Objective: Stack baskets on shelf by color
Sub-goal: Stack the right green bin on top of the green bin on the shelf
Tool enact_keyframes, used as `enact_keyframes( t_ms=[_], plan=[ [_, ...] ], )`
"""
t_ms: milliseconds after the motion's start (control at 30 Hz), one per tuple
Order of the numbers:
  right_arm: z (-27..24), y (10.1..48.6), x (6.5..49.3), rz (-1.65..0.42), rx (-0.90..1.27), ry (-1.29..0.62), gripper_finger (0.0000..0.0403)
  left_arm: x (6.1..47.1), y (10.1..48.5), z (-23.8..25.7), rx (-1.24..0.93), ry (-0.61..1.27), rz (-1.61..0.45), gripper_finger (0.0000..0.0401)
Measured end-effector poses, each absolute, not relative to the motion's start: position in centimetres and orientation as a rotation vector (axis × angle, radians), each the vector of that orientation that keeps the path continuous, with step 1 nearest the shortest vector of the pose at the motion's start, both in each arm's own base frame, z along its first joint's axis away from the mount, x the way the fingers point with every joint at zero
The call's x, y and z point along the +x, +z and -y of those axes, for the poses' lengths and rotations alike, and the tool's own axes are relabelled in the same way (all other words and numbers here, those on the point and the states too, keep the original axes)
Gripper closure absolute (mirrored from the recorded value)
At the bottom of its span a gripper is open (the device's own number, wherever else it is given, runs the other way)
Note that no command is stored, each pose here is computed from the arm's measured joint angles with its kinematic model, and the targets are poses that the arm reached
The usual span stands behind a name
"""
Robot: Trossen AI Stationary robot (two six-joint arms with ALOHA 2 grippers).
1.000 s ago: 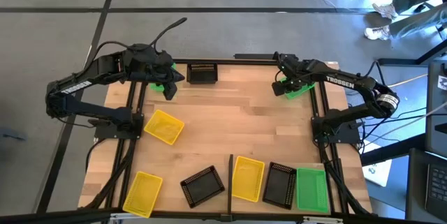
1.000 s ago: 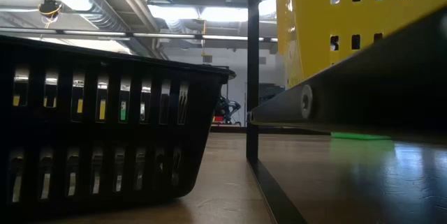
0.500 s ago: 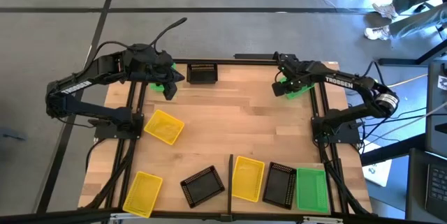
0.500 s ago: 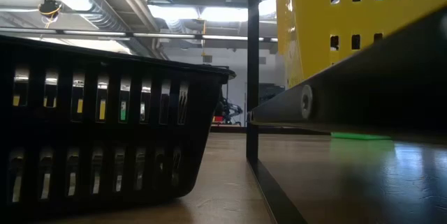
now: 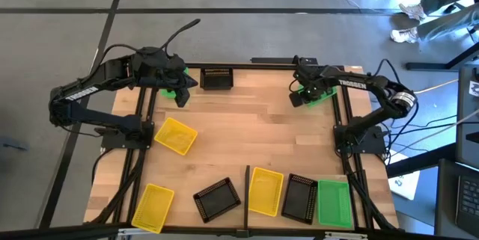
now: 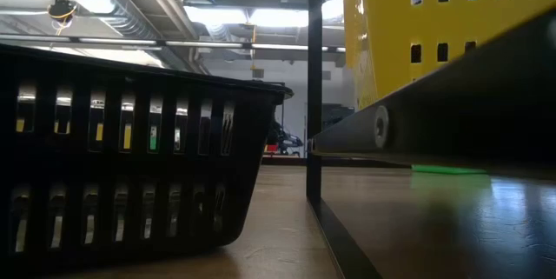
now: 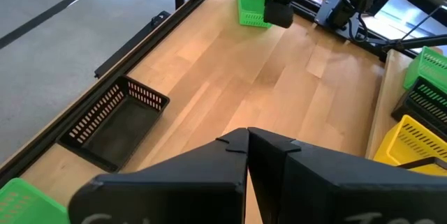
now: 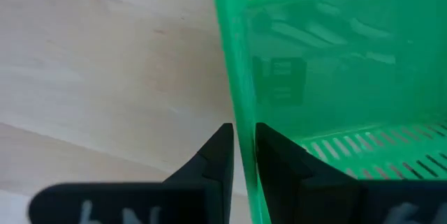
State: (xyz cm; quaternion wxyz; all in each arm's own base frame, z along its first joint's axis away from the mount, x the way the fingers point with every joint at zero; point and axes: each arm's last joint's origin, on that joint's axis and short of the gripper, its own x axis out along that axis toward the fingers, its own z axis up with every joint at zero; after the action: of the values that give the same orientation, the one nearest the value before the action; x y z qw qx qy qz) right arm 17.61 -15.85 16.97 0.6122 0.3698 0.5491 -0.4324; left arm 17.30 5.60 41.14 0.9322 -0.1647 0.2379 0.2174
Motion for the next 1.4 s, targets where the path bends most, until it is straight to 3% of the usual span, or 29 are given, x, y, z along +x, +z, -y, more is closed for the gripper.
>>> enact_keyframes(
  t_ms=[233, 400, 633, 933, 1400],
  plan=[
    [16.1, 16.6, 17.8, -1.298, 0.783, -0.934, 0.0349, 17.3, 41.1, -5.6, -0.337, 0.445, -0.487, 0.0401],
    [16.1, 16.6, 17.9, -1.303, 0.746, -0.908, 0.0394, 17.3, 41.1, -5.6, -0.337, 0.445, -0.486, 0.0401],
    [16.1, 17.3, 18.4, -1.329, 0.680, -0.847, 0.0399, 17.3, 41.1, -5.6, -0.337, 0.445, -0.487, 0.0401],
    [13.7, 21.2, 21.9, -1.352, 0.572, -0.718, 0.0401, 17.3, 41.1, -5.6, -0.337, 0.445, -0.487, 0.0401],
    [4.3, 30.6, 26.0, -1.333, 0.340, -0.648, 0.0402, 17.3, 41.1, -5.6, -0.329, 0.442, -0.489, 0.0401]
  ],
)
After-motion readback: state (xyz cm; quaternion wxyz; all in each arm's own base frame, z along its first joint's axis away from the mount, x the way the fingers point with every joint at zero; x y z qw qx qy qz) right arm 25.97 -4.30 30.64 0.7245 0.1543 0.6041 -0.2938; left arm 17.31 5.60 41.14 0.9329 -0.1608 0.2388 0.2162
